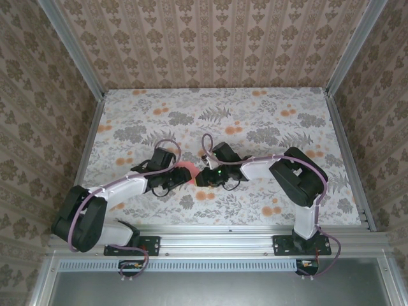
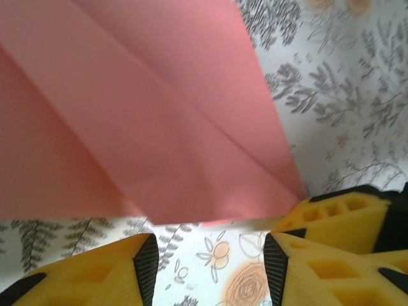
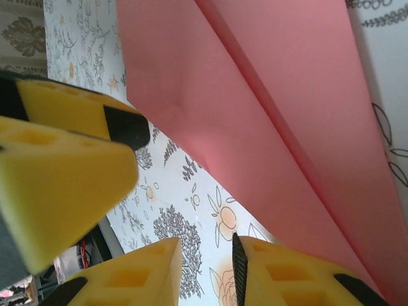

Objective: Fold a paper plane with a square sheet of paper (pick it up from the middle)
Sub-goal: Turn over the paper at the center of the table.

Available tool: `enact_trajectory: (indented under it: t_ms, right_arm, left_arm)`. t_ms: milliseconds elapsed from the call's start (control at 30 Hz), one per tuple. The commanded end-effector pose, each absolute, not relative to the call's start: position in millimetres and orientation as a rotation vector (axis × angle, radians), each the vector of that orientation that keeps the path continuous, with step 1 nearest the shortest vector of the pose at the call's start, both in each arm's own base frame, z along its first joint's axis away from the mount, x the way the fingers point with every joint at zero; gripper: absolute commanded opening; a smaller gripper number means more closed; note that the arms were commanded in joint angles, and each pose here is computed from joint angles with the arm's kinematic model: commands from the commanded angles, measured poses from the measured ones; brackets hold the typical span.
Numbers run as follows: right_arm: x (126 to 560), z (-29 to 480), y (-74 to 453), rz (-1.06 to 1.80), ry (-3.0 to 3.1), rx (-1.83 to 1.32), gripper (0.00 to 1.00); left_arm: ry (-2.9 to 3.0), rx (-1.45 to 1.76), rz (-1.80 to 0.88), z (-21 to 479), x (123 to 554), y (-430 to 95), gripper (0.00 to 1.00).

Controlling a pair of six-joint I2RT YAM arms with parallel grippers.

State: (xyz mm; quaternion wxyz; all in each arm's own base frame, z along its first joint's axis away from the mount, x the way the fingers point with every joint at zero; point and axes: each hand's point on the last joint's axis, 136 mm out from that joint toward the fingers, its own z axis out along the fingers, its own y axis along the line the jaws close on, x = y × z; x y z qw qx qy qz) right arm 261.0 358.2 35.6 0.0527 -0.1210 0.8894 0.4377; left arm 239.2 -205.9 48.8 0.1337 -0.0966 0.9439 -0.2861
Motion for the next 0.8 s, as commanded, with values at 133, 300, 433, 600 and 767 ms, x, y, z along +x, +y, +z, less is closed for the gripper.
enact_trajectory:
  t_ms: [133,300,433,600,767]
  right_arm:
    - [262,44,346,1.326,2.686,-0.345,0.3]
    - [265,47,340,1.321,2.676,-0.32,0.3]
    - [266,50,335,1.32,2.668,-0.308,0.3]
    - [267,53,331,1.32,2.661,-0.296,0.3]
    - [268,59,330,1.335,2.647,-0.284,0.3]
  left_arm:
    - [2.676,-0.416,-0.881,43,254,-213,0.51]
    - [2.669,-0.465,-0.866,36,254,-210,0.51]
    - [2.659,-0.465,-0.867,37,258,-212,0.49]
    - [2.666,-0.471,-0.857,32,259,-211,0.39]
    - [2.652,-0.47,-0.869,34,263,-211,0.27]
